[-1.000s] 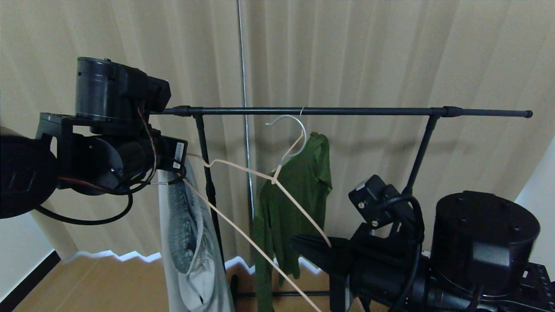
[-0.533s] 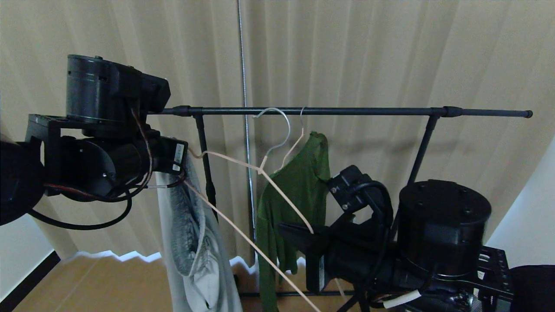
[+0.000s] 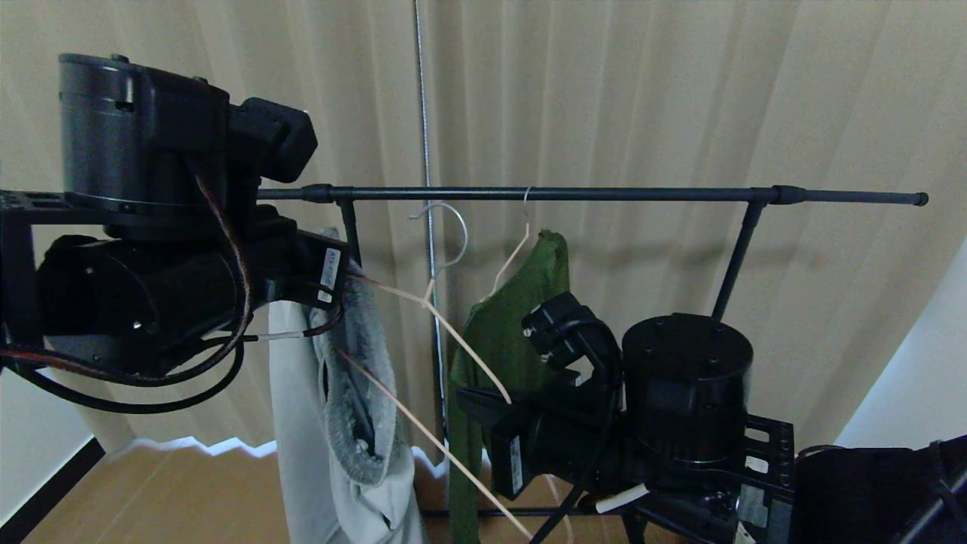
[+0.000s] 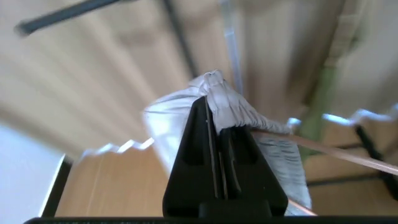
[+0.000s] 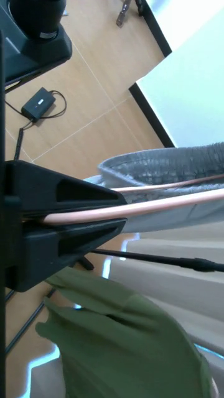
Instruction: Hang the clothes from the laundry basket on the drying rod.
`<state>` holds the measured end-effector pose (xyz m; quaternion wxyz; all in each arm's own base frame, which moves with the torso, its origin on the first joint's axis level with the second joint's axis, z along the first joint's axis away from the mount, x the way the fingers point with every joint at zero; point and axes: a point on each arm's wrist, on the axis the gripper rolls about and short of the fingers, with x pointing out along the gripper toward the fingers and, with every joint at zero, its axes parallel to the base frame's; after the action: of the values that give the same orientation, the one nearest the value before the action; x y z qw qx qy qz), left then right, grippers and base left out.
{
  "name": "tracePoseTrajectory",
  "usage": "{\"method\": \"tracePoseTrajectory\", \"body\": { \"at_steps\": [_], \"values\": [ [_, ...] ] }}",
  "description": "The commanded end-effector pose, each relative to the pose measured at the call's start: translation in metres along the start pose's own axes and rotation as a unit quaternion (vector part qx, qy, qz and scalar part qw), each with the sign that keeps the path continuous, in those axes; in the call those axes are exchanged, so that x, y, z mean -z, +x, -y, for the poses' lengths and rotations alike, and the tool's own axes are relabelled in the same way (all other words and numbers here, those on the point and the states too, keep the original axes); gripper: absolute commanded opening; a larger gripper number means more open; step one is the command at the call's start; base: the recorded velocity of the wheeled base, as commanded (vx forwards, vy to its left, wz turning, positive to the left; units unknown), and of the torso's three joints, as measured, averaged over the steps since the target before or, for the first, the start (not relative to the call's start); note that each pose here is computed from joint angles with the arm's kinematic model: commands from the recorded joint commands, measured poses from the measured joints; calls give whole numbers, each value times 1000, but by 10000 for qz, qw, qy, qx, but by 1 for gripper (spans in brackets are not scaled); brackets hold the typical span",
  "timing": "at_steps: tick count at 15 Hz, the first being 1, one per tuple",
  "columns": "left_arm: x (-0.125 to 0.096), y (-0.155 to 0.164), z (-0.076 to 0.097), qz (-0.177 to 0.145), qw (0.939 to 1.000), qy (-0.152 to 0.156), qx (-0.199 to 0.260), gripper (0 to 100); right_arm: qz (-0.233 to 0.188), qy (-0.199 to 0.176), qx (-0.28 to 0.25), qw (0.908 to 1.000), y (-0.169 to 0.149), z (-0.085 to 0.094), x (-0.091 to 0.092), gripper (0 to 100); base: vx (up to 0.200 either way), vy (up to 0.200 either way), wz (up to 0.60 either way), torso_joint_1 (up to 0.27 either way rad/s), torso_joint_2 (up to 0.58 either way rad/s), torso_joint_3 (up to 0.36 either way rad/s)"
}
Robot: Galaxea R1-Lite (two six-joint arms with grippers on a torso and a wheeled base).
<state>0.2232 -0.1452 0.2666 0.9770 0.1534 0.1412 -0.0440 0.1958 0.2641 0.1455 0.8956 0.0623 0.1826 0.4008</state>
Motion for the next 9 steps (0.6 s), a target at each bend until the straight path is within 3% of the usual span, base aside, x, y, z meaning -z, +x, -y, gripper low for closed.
{"method": "tracePoseTrajectory", "body": {
  "at_steps": [1,4,6,7,8,9],
  "values": [
    [-4,-13,9,205,9984,31,532,0,-12,5,5,10000,1,1,1,0,0,0,0,0,0,0],
    [-3,-24,13,380,9880,90,1496,0,40,46,105,9999,-2,8,-2,0,0,0,0,0,0,0],
    [-5,-29,12,514,9793,67,1958,0,97,61,165,9998,-3,12,-5,0,0,0,0,0,0,0],
    [-5,-29,12,514,9793,67,1958,0,97,61,165,9998,-3,12,-5,0,0,0,0,0,0,0],
    [-2,-35,13,629,9683,87,2416,0,177,76,196,9996,-8,14,-10,0,0,0,0,0,0,0],
    [2,-36,14,675,9664,146,2474,0,215,85,247,9994,-13,17,-12,0,0,0,0,0,0,0]
  ]
}}
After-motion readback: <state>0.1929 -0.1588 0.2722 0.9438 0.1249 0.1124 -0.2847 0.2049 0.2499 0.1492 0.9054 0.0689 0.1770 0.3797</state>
